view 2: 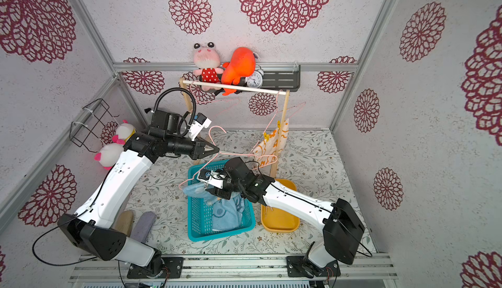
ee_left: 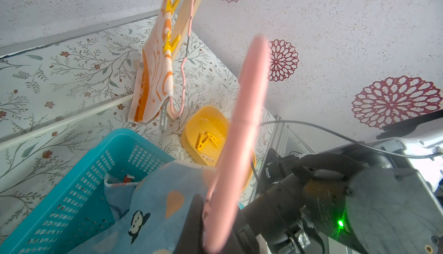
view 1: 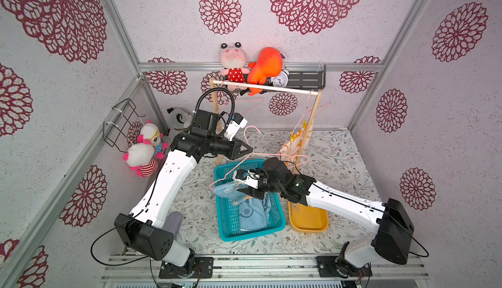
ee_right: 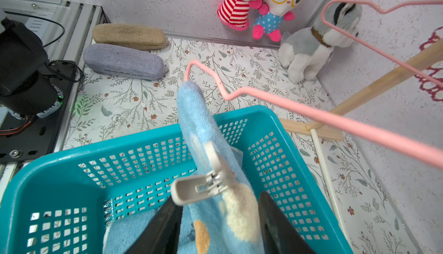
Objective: Remove the clothespins securing towels to the hanger
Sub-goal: Remove the clothespin from the hanger, then place the clothespin in the storage box.
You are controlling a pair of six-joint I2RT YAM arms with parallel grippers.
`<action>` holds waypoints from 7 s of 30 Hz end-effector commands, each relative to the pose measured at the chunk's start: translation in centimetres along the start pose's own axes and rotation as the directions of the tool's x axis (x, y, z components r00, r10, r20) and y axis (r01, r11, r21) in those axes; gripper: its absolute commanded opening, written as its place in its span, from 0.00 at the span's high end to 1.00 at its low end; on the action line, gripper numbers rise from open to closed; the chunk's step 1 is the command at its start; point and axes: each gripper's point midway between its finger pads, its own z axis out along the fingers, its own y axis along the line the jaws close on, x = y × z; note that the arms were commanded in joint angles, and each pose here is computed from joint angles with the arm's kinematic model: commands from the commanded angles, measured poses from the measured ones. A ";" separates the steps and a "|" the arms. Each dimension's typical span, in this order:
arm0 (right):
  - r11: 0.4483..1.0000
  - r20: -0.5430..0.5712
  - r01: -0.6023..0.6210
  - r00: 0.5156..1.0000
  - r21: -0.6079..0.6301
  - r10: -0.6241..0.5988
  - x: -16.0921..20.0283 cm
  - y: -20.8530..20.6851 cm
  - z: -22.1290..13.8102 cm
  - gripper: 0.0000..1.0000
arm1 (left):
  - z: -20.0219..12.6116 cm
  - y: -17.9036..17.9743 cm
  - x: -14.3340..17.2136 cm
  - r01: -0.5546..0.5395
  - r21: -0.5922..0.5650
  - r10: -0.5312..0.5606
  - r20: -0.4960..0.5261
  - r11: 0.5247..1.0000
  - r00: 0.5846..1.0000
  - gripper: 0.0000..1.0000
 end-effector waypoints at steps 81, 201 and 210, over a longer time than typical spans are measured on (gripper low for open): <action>0.985 0.011 0.101 0.995 -0.140 -0.101 -2.2 1.5 -2.7 0.45 | 0.6 -1.9 0.9 -0.043 0.107 0.049 -0.059 0.993 0.997 1.00; 0.424 0.062 -0.634 0.598 0.647 0.799 21.7 -3.7 -16.2 0.82 | -0.4 3.8 0.0 -0.002 -0.143 0.002 0.002 0.990 1.000 1.00; 0.277 0.082 -0.695 0.435 0.664 0.897 27.1 -3.4 -15.2 0.77 | -0.5 3.8 0.2 -0.004 -0.148 0.004 0.001 0.989 1.000 1.00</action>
